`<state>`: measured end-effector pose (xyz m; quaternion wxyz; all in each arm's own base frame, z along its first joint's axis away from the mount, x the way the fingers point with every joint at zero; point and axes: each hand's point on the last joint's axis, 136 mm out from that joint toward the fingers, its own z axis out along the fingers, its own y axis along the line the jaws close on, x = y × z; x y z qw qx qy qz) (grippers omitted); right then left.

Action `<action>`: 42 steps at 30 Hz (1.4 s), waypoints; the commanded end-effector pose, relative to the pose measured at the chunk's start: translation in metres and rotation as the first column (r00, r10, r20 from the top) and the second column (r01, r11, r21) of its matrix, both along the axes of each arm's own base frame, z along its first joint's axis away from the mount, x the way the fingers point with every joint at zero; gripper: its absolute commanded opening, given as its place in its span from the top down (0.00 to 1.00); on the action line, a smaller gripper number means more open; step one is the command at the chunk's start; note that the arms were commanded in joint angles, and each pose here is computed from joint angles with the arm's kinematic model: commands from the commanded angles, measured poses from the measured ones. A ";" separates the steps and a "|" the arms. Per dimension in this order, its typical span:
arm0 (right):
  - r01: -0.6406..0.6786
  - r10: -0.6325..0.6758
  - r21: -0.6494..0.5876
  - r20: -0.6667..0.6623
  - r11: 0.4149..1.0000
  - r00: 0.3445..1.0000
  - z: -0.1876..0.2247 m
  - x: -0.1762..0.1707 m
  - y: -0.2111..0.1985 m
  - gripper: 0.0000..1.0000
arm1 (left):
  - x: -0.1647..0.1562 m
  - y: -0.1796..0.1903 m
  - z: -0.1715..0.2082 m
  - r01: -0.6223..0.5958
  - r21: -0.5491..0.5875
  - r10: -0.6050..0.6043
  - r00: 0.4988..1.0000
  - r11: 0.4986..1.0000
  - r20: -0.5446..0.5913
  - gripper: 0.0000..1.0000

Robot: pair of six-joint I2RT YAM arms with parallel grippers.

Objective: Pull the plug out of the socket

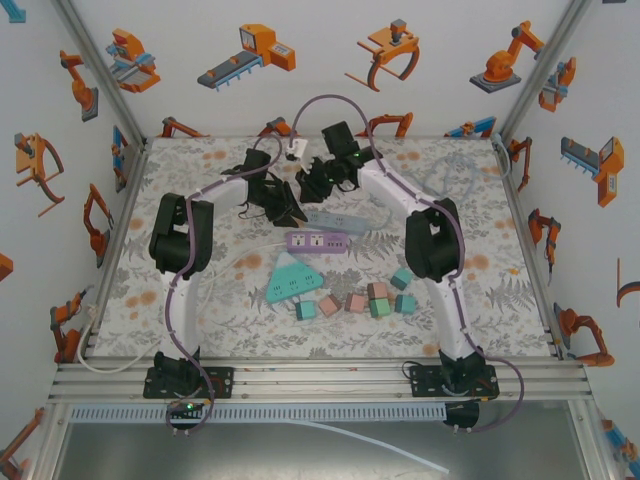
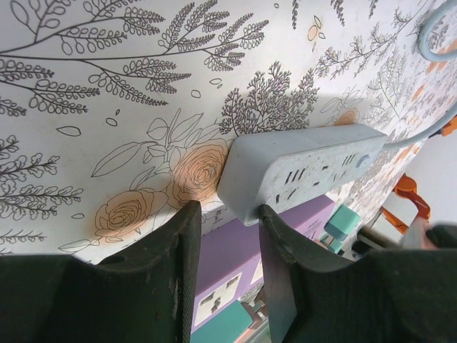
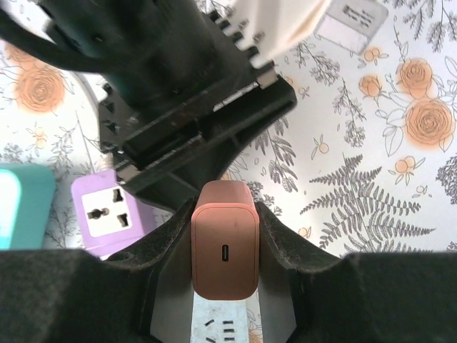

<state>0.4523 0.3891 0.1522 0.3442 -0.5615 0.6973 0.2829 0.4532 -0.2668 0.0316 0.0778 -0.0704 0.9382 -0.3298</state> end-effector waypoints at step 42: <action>0.786 -0.657 -0.149 -0.652 0.600 0.378 -0.042 -0.171 -0.141 0.99 | -0.251 -0.024 0.249 0.671 0.270 -0.486 0.153 0.690 0.860 0.31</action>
